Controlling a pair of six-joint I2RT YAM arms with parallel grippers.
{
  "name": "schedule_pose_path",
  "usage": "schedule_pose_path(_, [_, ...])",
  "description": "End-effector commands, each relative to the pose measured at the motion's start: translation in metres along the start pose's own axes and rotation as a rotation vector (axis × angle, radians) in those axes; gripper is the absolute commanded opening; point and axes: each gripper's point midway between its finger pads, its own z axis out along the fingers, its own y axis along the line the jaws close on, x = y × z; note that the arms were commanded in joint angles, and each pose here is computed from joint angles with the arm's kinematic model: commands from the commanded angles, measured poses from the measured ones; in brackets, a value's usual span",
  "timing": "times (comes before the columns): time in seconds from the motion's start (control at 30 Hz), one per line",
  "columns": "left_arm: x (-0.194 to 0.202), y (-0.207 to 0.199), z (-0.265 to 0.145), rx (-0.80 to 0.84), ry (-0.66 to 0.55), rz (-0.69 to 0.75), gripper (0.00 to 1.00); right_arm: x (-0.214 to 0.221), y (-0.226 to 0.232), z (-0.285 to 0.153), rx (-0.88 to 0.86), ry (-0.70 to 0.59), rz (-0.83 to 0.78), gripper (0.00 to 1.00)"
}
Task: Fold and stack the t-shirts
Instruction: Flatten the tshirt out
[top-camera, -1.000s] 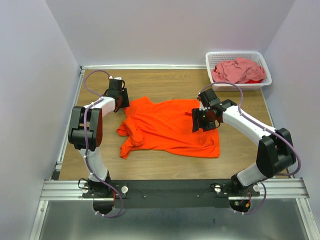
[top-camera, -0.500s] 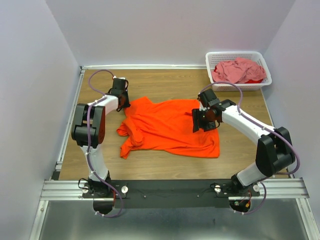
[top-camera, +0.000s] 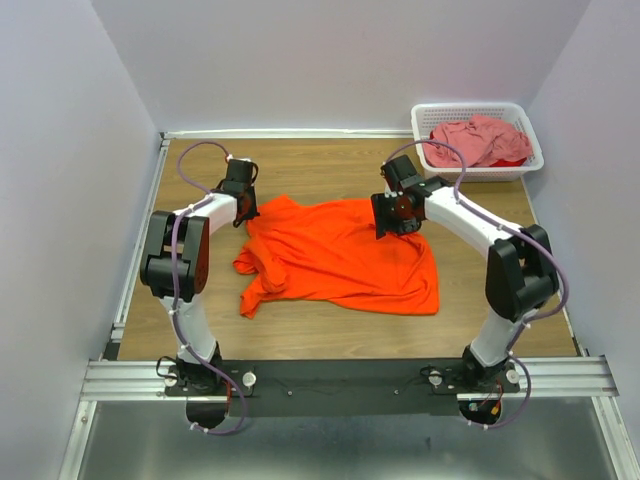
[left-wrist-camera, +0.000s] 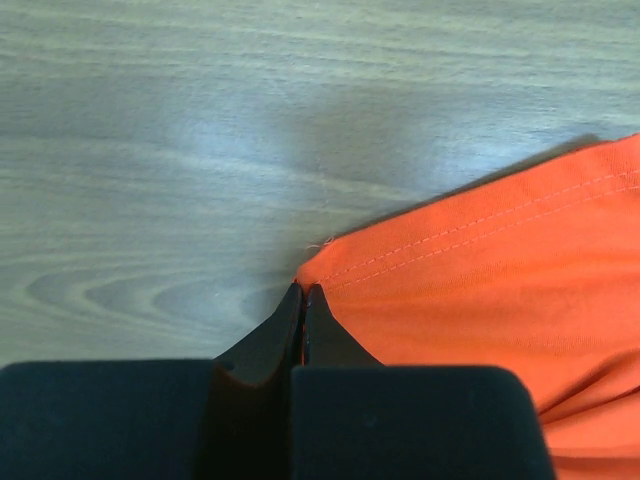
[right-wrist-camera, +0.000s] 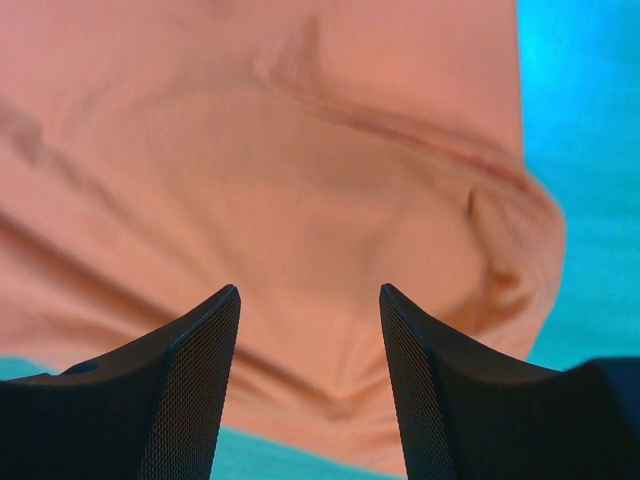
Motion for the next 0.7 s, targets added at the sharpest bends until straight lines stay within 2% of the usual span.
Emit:
schedule_pose_path(0.0, [-0.011, 0.012, -0.015, -0.060, -0.044, 0.025, 0.00, -0.032, -0.003, 0.011, 0.050, -0.064, -0.065, 0.65])
schedule_pose_path(0.37, [-0.019, 0.013, -0.021, -0.055, -0.087, 0.034, 0.00, -0.058, -0.004, 0.058, 0.183, -0.056, -0.320, 0.67])
schedule_pose_path(0.67, [-0.023, 0.009, -0.022, -0.038, -0.096, 0.035, 0.00, -0.057, 0.001, 0.086, 0.238, -0.008, -0.506, 0.68])
